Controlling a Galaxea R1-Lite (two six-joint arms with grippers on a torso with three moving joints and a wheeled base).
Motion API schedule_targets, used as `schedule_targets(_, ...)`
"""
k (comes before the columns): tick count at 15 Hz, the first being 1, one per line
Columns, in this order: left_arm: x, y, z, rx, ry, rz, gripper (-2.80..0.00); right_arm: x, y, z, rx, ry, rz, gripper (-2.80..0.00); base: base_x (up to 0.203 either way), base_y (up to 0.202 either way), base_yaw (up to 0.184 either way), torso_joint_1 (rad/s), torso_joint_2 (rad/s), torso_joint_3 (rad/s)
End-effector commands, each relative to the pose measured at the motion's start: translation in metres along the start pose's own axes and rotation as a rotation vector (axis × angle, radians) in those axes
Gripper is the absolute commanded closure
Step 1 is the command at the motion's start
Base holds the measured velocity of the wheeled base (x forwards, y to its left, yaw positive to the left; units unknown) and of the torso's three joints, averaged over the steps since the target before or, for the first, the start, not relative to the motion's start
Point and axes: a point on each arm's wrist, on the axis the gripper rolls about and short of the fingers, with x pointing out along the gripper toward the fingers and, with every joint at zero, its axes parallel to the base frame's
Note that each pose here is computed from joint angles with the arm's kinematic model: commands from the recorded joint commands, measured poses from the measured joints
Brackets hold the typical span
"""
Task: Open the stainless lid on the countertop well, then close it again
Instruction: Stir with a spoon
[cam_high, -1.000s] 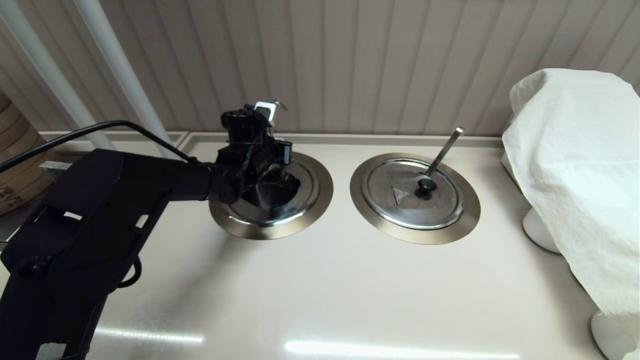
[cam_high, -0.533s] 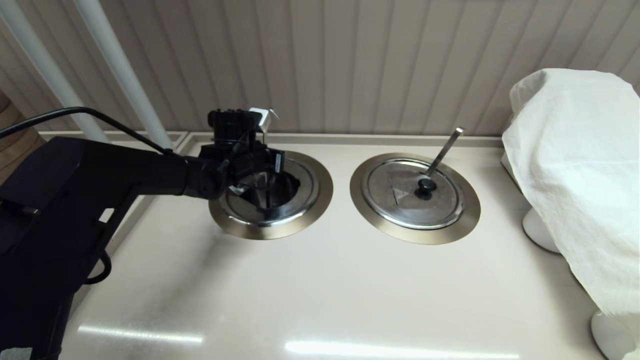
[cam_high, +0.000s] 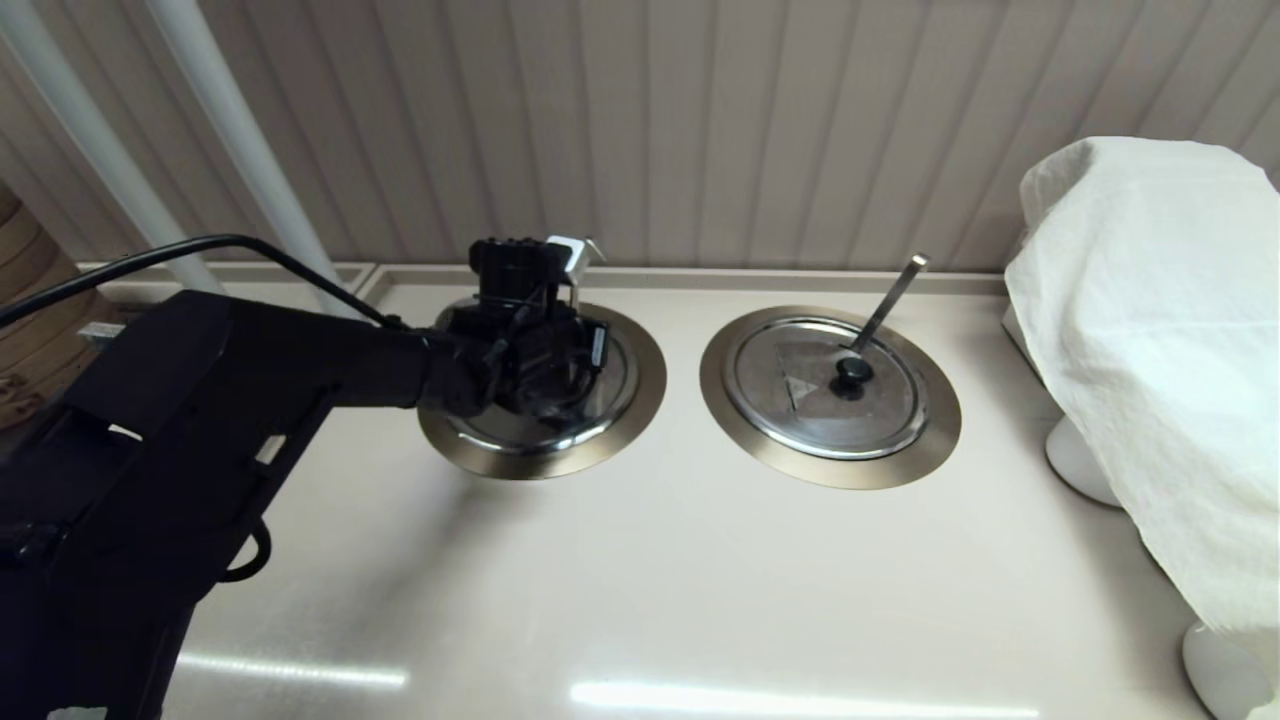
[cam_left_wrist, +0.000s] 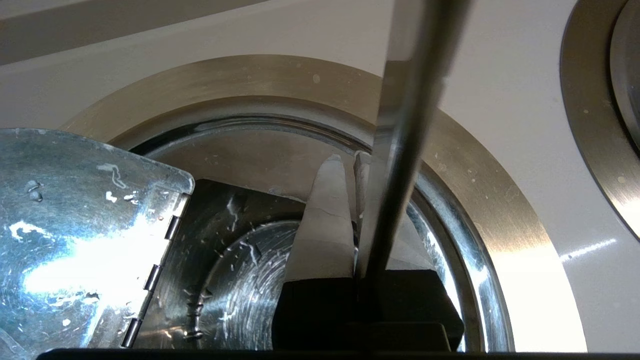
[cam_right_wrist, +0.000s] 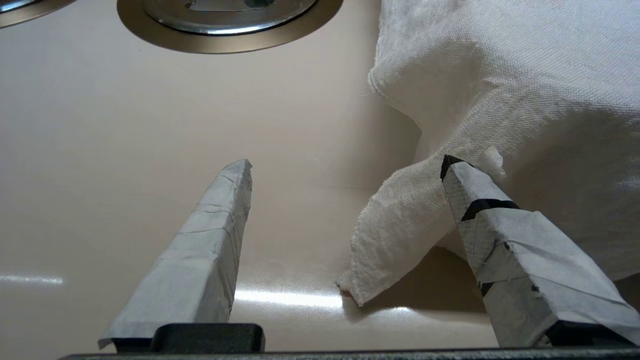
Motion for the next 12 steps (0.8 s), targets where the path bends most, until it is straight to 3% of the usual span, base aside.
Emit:
schedule_targets(1,0.008,0.000,-0.003,-0.001,-0.005,0.040,0.00,0.000,0.000,0.000,-0.001,-0.001,0.001,-2.80,0.000,0.000,0.000,0.000,0.00,0.000)
schedule_targets(5,0.021,-0.018,-0.013,0.003,-0.052,0.081,0.00,0.000,0.000,0.000,0.000,-0.001,0.001,-2.80,0.000,0.000,0.000,0.000,0.00,0.000)
schedule_targets(10,0.020,-0.016,-0.006,-0.003,-0.103,0.105,0.00,0.000,0.000,0.000,-0.001,-0.001,0.001,-2.80,0.000,0.000,0.000,0.000,0.00,0.000)
schedule_targets(12,0.021,-0.014,-0.006,0.021,-0.118,0.137,0.00,0.000,0.000,0.000,0.000,-0.001,0.000,-2.80,0.000,0.000,0.000,0.000,0.00,0.000)
